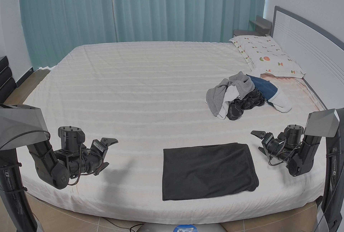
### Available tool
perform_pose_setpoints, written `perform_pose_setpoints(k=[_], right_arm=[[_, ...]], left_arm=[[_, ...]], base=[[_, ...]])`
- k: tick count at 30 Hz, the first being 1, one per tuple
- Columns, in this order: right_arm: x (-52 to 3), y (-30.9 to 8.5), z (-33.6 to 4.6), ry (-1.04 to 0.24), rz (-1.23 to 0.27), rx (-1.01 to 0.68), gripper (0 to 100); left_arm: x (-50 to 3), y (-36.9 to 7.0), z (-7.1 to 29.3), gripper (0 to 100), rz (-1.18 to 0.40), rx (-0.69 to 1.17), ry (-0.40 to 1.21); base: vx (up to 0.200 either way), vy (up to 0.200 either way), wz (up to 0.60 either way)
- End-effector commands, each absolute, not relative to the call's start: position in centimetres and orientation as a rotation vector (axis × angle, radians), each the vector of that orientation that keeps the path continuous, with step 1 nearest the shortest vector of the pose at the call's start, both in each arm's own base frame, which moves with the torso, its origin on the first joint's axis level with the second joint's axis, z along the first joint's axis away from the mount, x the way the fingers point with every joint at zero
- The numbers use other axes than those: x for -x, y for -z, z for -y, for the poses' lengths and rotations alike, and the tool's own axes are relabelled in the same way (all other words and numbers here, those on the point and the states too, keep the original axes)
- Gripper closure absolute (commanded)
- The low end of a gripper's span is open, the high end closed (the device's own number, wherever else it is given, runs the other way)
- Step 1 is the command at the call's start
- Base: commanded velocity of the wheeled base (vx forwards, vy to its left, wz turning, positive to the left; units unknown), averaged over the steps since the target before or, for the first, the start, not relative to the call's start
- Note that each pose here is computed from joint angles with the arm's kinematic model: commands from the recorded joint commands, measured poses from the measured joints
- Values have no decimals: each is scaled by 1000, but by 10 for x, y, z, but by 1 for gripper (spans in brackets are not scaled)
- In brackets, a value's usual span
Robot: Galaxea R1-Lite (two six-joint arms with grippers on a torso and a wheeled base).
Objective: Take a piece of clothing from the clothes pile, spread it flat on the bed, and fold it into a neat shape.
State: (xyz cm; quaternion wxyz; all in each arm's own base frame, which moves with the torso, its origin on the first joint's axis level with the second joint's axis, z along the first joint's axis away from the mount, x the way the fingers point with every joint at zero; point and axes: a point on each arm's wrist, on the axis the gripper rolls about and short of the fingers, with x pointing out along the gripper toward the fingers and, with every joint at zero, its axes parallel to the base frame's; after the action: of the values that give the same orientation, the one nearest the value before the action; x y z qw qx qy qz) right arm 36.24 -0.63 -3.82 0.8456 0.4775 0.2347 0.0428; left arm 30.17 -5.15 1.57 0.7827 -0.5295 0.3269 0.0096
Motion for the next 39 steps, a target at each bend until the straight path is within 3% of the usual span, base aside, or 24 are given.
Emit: perform_pose_setpoints(k=[1, 7, 22, 39], right_arm=[[-361, 31, 12, -84, -476, -1026, 0], [-361, 29, 12, -87, -459, -1052, 0], [-360, 31, 10, -89, -457, -1051, 0], [-359, 31, 9, -97, -447, -1047, 0]], left_arm=[[-301, -18, 52, 0, -698, 1151, -16], [-301, -18, 57, 0, -708, 1146, -2], [-311, -22, 58, 0, -707, 1189, 47], [-320, -28, 64, 0, -683, 1224, 69]], base=[[0, 0, 0], [-200, 0, 0], [0, 0, 0], [0, -200, 0]])
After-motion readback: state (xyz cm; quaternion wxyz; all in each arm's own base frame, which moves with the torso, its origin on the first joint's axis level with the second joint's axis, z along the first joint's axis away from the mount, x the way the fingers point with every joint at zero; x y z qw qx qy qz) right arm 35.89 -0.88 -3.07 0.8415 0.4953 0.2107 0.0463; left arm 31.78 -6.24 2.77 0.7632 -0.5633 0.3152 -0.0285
